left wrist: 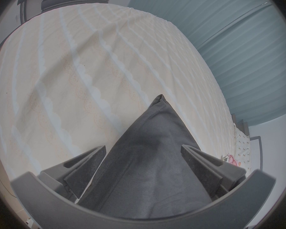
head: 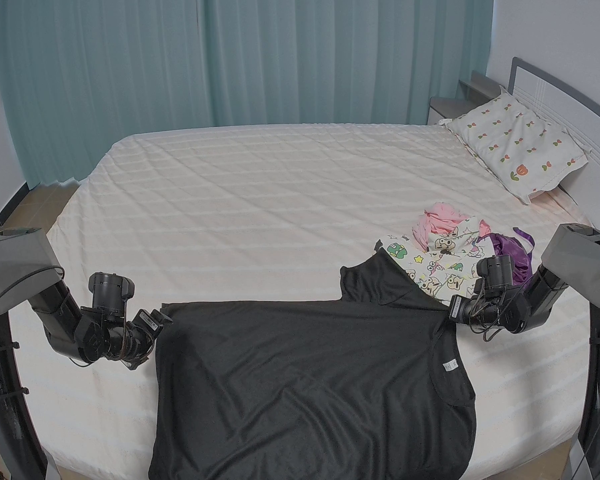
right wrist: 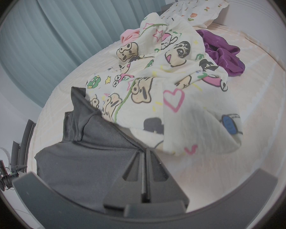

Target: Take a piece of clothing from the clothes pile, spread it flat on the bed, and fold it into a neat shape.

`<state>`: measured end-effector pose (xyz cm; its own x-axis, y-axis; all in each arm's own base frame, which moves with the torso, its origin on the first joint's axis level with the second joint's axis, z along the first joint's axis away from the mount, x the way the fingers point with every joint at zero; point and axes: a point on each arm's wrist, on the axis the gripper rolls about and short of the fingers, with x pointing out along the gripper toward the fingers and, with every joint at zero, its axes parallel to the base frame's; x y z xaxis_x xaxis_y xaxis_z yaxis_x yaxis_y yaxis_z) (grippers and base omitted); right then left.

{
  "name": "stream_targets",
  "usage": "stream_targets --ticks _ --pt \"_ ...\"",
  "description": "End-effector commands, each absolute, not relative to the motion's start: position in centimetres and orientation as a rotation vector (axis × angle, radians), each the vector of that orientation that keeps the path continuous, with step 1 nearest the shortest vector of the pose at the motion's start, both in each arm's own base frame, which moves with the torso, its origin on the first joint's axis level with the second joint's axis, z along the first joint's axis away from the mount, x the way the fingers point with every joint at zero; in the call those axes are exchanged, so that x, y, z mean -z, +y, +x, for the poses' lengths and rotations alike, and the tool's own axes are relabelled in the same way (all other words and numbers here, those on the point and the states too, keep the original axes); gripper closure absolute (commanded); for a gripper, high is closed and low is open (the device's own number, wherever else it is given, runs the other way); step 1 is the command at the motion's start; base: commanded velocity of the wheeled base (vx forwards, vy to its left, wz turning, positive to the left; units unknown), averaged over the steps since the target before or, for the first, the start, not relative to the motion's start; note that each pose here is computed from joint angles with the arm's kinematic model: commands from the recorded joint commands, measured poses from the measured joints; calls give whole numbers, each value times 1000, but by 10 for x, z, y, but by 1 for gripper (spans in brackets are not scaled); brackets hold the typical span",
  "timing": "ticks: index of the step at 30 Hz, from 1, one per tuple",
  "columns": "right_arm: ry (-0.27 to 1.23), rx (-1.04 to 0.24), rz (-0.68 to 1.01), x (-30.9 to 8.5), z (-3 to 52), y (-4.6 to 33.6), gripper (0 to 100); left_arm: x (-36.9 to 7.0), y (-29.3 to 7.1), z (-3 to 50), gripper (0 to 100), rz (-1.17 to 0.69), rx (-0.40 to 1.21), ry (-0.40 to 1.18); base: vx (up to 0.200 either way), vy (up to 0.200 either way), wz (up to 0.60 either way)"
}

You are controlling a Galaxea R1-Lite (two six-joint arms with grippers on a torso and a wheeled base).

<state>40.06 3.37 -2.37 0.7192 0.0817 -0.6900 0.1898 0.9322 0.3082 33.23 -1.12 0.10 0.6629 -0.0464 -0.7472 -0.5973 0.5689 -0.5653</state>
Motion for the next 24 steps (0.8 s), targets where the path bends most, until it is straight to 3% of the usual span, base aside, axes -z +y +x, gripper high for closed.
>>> stream_targets --ticks 1,2,3,10,18,24 --pt "763 73 390 35 408 29 100 1 -11 332 0 -924 -371 804 0 0 0" --pt "752 69 393 34 410 30 100 1 -11 332 0 -924 -369 805 0 0 0" --pt "737 65 396 34 412 30 0 1 -11 332 0 -924 -369 805 0 0 0" --pt "737 72 403 32 407 24 0 1 -11 332 0 -924 -369 805 0 0 0" --pt "749 75 452 5 376 3 0 -6 -16 323 0 -920 -344 793 0 0 0" --pt "803 -34 518 -14 327 14 0 -27 -34 307 0 -908 -258 754 -33 0 0"
